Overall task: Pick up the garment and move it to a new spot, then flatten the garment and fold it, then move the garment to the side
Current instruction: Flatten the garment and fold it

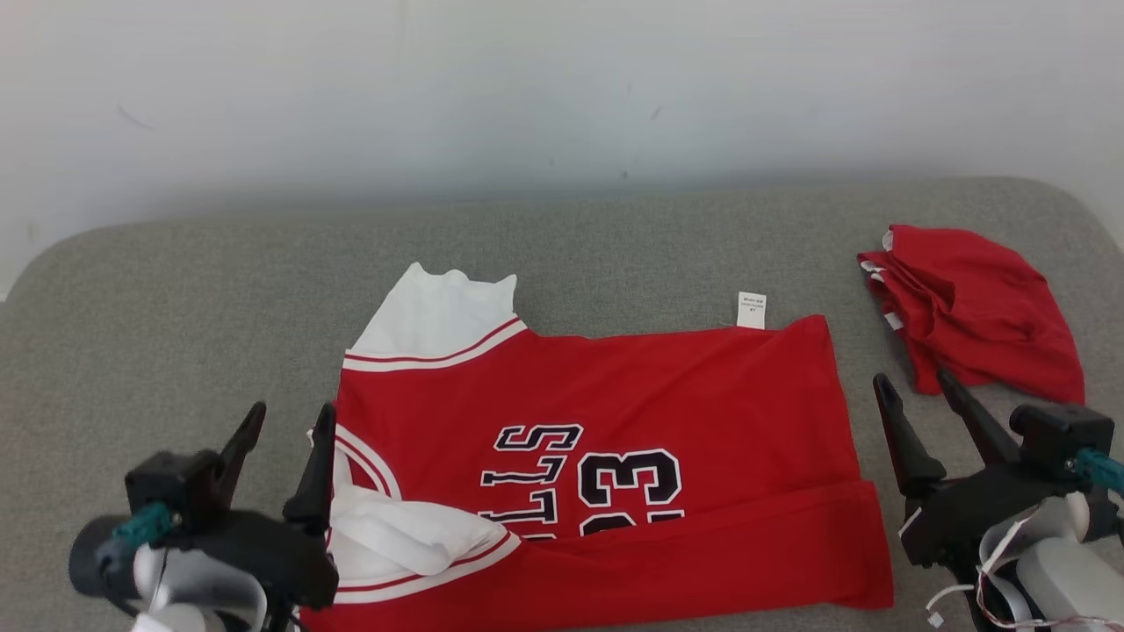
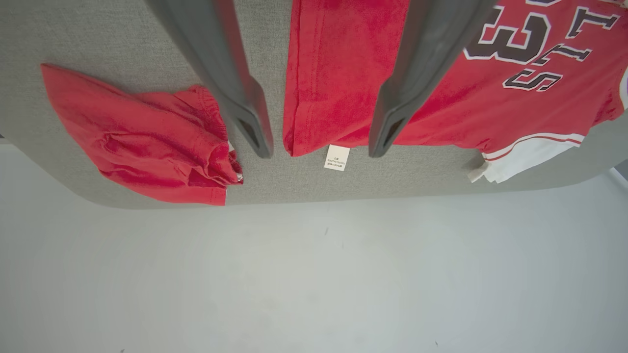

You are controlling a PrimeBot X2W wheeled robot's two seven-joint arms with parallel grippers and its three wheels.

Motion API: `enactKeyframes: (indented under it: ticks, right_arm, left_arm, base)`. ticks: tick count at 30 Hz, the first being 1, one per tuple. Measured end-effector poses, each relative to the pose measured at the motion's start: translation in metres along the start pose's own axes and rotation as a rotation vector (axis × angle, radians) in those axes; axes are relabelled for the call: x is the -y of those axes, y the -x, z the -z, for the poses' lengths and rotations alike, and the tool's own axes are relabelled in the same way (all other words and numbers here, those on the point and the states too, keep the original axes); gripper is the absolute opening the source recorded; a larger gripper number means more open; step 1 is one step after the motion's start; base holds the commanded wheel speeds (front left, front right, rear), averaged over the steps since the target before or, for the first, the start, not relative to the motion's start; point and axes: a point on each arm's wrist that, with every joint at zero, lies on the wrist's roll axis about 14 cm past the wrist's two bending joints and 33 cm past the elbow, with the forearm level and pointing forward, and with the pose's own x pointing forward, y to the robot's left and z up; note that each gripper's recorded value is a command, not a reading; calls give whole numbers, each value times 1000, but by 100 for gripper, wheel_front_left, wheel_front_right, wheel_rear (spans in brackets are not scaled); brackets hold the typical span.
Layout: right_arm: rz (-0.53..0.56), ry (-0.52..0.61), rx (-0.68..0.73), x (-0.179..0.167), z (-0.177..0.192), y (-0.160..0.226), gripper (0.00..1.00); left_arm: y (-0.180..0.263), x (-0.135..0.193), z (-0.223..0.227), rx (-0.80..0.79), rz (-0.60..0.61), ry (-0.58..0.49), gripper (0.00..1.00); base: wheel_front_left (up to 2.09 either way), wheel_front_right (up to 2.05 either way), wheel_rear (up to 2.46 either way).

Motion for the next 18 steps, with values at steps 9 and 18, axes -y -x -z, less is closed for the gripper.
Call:
enactKeyframes:
  ticks: [9,18]
  right_arm:
    - [-9,40,-121,-2,9,-54,100]
    - [18,44,-248,6,40,-85,100]
  left_arm:
    - [-71,0,-4,-103,107,-14,100]
    - [-126,-9,-5,-162,119,13,100]
  base:
    - [0,0,0]
    - [0,0,0]
